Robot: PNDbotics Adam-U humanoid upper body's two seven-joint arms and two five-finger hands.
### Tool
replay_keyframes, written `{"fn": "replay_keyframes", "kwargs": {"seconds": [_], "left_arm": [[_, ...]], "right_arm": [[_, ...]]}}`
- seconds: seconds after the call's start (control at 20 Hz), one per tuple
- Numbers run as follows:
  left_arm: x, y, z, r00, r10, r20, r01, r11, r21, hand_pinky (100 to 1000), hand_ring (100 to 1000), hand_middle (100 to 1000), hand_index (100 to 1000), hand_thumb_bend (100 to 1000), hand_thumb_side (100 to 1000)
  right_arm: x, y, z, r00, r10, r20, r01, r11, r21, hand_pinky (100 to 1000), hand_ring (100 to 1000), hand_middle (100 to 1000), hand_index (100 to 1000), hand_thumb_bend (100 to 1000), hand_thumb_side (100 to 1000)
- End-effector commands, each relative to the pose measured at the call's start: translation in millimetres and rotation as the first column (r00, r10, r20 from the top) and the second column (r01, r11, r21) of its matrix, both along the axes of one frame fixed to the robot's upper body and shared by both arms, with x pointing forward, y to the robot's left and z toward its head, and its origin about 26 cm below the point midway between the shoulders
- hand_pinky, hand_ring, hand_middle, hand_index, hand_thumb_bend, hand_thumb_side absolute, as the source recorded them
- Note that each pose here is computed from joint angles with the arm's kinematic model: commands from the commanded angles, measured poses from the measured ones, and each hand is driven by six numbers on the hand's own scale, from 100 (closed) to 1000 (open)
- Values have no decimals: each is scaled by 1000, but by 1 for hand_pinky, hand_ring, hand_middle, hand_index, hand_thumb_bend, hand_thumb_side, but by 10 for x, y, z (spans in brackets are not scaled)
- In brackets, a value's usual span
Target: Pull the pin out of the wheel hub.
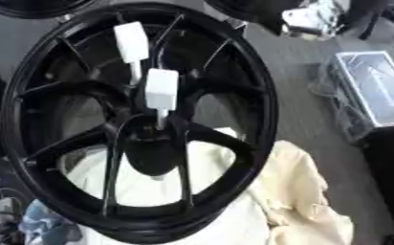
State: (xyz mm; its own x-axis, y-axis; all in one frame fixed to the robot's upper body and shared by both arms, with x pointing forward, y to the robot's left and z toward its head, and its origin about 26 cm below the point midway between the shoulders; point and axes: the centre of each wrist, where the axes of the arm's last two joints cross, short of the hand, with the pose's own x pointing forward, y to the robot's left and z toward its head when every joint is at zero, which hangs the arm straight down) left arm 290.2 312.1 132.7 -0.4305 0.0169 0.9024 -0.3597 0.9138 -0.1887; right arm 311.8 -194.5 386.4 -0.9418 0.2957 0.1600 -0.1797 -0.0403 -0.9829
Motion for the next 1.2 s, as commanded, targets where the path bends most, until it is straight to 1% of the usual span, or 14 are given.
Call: {"fn": "replay_keyframes", "kwargs": {"seconds": [0.05,0.25,0.4,0.6,0.65,0.7,0.85,0.95,1.05,1.1,1.2], "left_arm": [[-13,50,54,1000,3,9,-3,1000,24,689,723,694,734,287,774],[-24,66,31,1000,10,1,-10,1000,22,689,723,695,733,286,777],[-32,78,14,1000,14,-6,-14,1000,22,689,723,696,733,285,779],[-34,85,11,1000,19,-6,-19,1000,21,690,724,697,734,285,780],[-34,85,12,1000,19,-6,-19,1000,21,690,723,697,734,284,780],[-33,86,12,1000,19,-6,-19,1000,21,690,723,697,734,284,781],[-32,89,9,1000,21,-7,-21,1000,19,690,723,697,734,284,782],[-30,90,9,1000,21,-7,-21,1000,19,690,724,698,734,283,784],[-29,92,9,1000,22,-7,-22,1000,20,690,724,698,734,282,784],[-28,93,7,1000,23,-8,-23,1000,20,690,724,698,734,281,786],[-28,94,1,1000,24,-10,-24,999,21,691,724,698,734,280,788]], "right_arm": [[77,84,30,999,-50,-4,50,998,-45,934,866,821,908,100,460],[119,198,-41,995,-96,-24,93,990,-101,935,867,826,916,100,506],[151,257,-90,990,-139,-33,134,983,-128,932,864,823,918,100,515],[142,347,-147,985,-172,-19,167,973,-157,927,859,818,919,110,544],[130,366,-160,985,-174,-17,168,972,-165,926,858,818,919,136,555],[117,381,-167,985,-174,-17,168,971,-171,926,857,818,920,112,566],[63,409,-157,985,-169,-17,164,972,-167,926,851,813,917,115,580],[13,426,-149,987,-162,-15,158,973,-167,925,845,810,917,100,667],[-44,443,-141,988,-156,-12,152,974,-170,924,839,806,914,100,716],[-77,452,-128,988,-152,-9,148,975,-166,922,831,799,911,100,765],[-158,468,-93,990,-141,13,141,979,-147,919,824,794,909,100,767]]}}
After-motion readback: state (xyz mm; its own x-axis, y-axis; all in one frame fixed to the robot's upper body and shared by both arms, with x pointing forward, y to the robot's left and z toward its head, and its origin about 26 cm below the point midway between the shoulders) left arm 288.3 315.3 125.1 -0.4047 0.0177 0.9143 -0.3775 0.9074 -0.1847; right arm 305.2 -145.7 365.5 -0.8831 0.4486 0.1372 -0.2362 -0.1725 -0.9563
